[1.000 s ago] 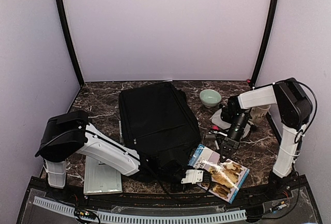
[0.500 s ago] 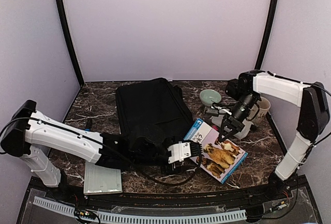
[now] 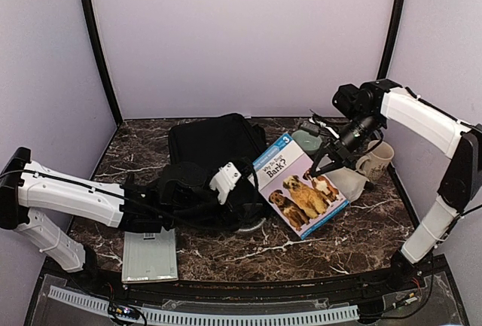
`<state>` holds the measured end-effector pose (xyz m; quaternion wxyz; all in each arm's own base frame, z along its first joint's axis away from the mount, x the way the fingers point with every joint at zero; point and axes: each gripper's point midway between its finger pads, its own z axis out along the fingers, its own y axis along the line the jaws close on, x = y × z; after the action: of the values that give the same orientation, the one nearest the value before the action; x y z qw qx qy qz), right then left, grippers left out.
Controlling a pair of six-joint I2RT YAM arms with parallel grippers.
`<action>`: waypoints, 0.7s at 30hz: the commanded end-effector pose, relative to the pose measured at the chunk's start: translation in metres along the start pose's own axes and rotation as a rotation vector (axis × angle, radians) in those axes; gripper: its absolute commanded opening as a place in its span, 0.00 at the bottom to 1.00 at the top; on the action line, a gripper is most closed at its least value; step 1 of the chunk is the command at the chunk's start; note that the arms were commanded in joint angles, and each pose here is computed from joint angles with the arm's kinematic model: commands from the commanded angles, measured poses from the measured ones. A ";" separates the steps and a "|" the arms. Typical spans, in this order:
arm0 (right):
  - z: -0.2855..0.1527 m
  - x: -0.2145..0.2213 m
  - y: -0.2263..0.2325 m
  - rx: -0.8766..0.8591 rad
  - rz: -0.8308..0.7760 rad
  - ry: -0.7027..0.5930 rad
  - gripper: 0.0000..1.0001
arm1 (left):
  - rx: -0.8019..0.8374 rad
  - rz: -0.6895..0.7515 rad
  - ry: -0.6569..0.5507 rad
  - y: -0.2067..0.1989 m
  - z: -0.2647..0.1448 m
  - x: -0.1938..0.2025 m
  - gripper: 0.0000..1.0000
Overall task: Pack the student bag
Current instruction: Grab the book from the center of the board, then pass from the right arm to the left
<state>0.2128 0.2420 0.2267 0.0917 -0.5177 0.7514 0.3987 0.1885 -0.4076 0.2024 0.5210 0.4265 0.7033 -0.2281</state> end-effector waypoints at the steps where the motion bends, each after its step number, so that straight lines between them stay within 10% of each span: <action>1: -0.014 -0.045 0.005 0.031 -0.084 -0.189 0.00 | -0.065 -0.353 -0.132 0.027 -0.011 -0.012 0.88; 21: 0.007 -0.077 -0.024 -0.075 -0.060 -0.332 0.00 | 0.040 -0.793 -0.387 0.075 0.049 -0.017 0.97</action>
<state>0.2701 0.2892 0.2415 0.1944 -0.4637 0.7225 0.4745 0.2733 -0.3969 0.1750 0.4971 0.1009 0.7444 -0.4342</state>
